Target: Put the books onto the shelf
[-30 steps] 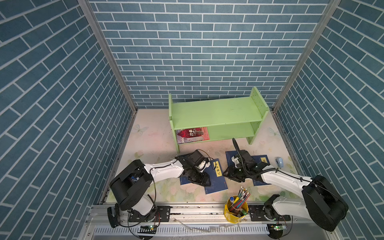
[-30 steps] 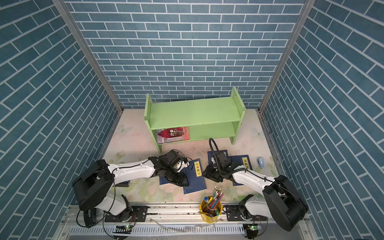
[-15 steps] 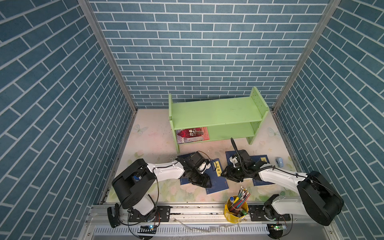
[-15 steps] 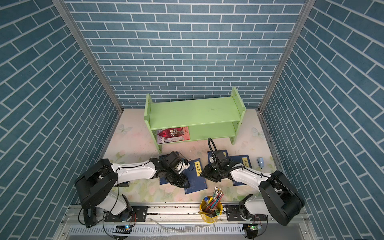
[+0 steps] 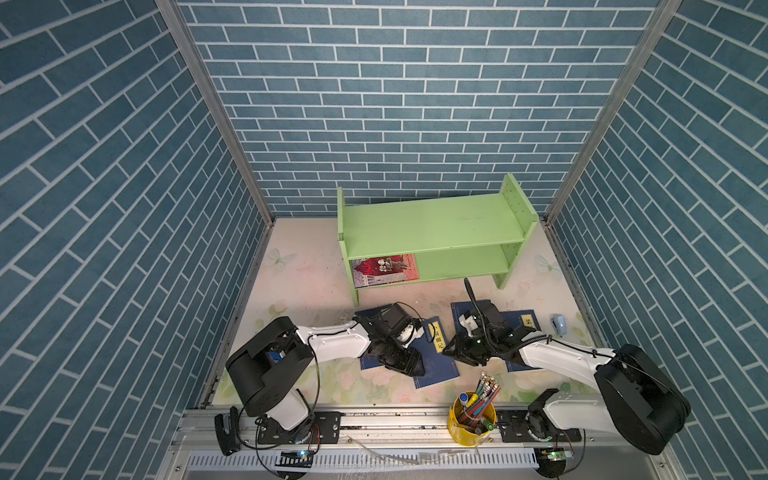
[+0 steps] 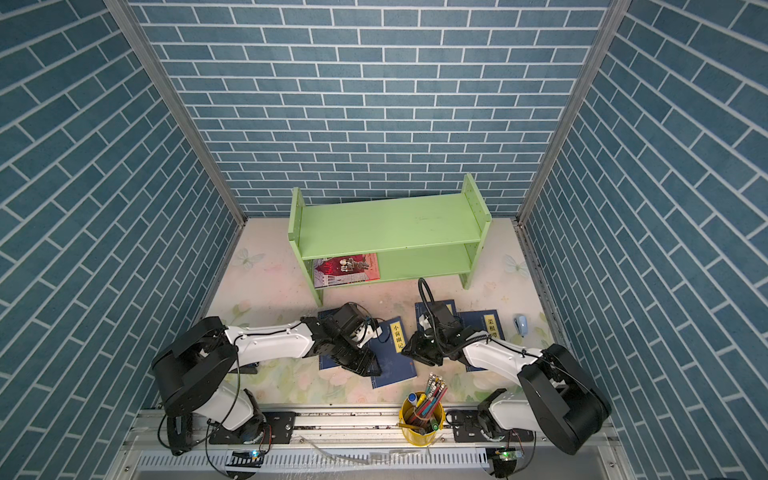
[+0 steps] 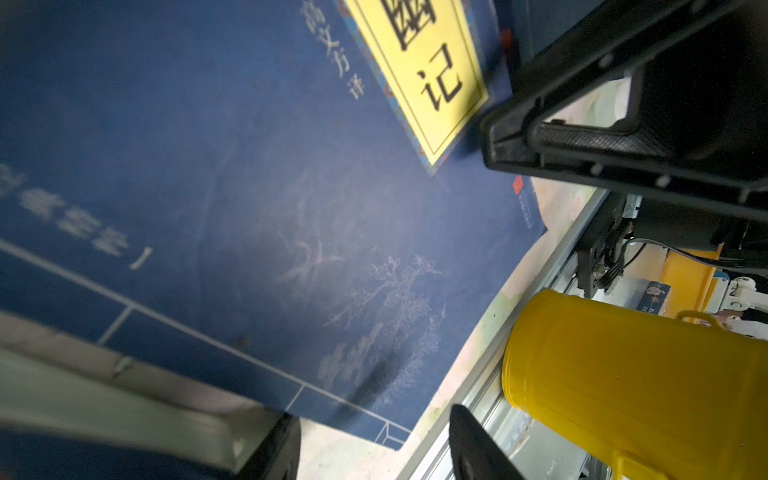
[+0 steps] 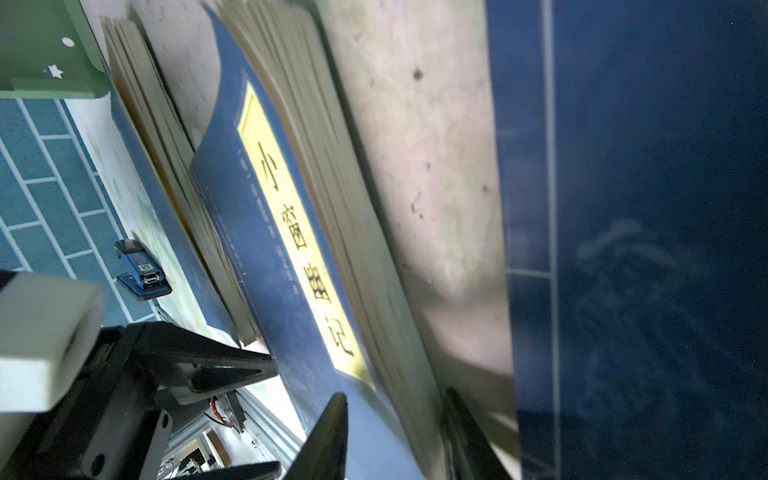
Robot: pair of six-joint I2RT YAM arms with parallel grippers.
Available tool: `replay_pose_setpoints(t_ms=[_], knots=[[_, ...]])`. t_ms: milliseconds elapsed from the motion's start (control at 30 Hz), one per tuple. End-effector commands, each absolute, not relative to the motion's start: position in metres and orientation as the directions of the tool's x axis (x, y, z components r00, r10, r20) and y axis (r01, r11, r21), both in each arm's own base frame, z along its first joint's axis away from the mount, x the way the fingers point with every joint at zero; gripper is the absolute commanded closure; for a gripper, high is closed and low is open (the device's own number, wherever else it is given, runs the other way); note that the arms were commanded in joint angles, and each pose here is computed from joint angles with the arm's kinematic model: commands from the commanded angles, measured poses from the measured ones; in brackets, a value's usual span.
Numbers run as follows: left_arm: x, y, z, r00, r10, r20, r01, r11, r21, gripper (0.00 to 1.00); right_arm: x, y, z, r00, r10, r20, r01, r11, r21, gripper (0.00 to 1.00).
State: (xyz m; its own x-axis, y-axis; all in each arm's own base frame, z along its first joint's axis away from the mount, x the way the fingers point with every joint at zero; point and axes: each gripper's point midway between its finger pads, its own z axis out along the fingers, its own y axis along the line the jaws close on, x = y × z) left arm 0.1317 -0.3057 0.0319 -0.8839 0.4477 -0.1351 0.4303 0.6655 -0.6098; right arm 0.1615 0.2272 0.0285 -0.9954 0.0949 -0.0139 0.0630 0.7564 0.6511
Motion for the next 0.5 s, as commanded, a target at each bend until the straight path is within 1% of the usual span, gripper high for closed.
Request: replay_pose_setpoints(t_ms=[0,167,300,467], knots=[[0.132,-0.298,0.018,-0.870,0.477,-0.125,0.460,0.693,-0.555,0.41,0.152,0.231,0.038,-0.998,0.068,-0.012,0.041,0.720,0.692,0.63],[0.134,-0.303,0.027,-0.854,0.495,-0.159,0.491,0.667,-0.561,0.41,0.147,0.236,0.047,-0.999,0.038,-0.013,0.017,0.686,0.728,0.65],[0.133,-0.310,0.035,-0.845,0.503,-0.181,0.501,0.629,-0.594,0.41,0.150,0.242,0.053,-0.999,0.026,-0.029,-0.004,0.658,0.753,0.65],[0.134,-0.317,0.047,-0.836,0.508,-0.208,0.515,0.596,-0.617,0.41,0.153,0.245,0.052,-0.999,0.028,-0.033,-0.006,0.658,0.753,0.65]])
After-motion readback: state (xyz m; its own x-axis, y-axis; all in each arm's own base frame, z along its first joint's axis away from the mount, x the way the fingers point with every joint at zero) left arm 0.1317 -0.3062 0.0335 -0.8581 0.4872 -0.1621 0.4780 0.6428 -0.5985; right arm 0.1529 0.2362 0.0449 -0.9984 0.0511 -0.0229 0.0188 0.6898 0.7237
